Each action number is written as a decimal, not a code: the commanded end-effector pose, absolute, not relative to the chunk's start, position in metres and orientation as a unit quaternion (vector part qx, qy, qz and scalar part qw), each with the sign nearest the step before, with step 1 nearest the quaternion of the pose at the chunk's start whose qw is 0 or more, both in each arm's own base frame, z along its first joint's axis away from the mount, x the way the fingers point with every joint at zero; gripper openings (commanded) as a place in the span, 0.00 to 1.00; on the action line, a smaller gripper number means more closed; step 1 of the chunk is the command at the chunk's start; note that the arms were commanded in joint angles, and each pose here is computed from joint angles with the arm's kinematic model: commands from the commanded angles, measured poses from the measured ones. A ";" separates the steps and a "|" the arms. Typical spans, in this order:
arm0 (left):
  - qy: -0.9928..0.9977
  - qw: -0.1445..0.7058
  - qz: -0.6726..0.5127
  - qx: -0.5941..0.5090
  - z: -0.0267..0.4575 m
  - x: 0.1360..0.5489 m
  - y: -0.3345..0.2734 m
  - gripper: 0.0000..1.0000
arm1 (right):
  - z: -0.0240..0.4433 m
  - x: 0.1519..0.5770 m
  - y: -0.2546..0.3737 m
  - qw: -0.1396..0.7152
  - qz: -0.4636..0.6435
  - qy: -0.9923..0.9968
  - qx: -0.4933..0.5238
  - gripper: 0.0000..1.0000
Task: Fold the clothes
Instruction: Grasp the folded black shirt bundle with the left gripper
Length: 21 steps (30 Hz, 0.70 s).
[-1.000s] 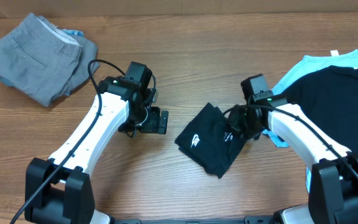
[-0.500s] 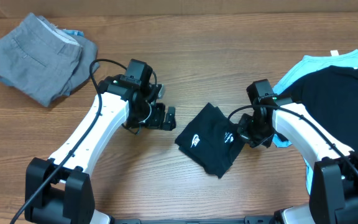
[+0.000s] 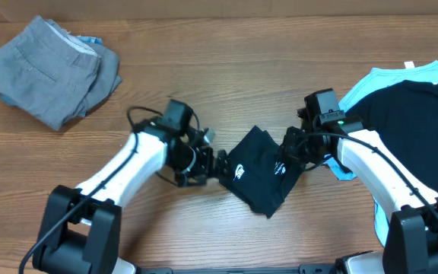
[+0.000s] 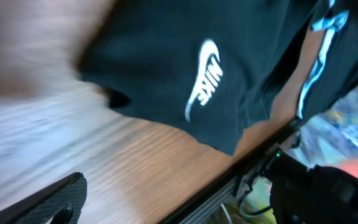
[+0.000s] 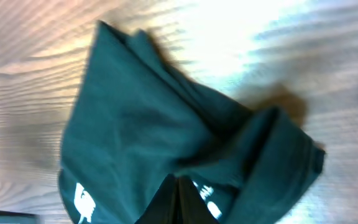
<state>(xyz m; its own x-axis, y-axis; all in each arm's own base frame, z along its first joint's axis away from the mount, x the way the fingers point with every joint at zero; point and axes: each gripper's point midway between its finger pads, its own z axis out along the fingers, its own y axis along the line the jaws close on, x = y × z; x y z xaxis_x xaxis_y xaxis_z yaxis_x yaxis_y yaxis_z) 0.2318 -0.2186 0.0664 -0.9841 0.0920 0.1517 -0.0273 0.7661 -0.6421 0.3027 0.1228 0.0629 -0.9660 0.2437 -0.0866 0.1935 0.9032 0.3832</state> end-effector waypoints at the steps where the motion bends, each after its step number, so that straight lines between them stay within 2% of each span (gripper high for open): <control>1: -0.922 0.137 0.362 0.022 0.058 0.207 -0.242 0.97 | 0.071 0.309 0.128 0.089 0.207 0.970 0.091 0.04; 6: -0.917 0.138 0.366 0.084 0.041 0.203 -0.263 0.99 | 0.053 0.302 0.127 0.071 0.204 0.970 0.109 0.04; 15: -0.911 0.158 0.324 0.203 0.004 0.197 -0.252 1.00 | 0.037 0.291 0.124 0.042 0.194 0.972 0.125 0.04; 21: -0.903 0.131 0.321 0.254 -0.015 0.220 -0.257 0.98 | 0.028 0.284 0.123 0.024 0.190 0.970 0.152 0.04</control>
<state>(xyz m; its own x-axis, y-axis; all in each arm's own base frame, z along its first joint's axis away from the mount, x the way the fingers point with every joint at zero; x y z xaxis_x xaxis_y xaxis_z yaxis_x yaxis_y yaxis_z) 0.2156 -0.2712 0.0225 -0.8869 -0.2347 0.3979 -0.4489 0.6411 -0.6225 0.2903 0.1231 0.0373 -0.9609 0.2755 -0.0289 0.2437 0.8903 0.3847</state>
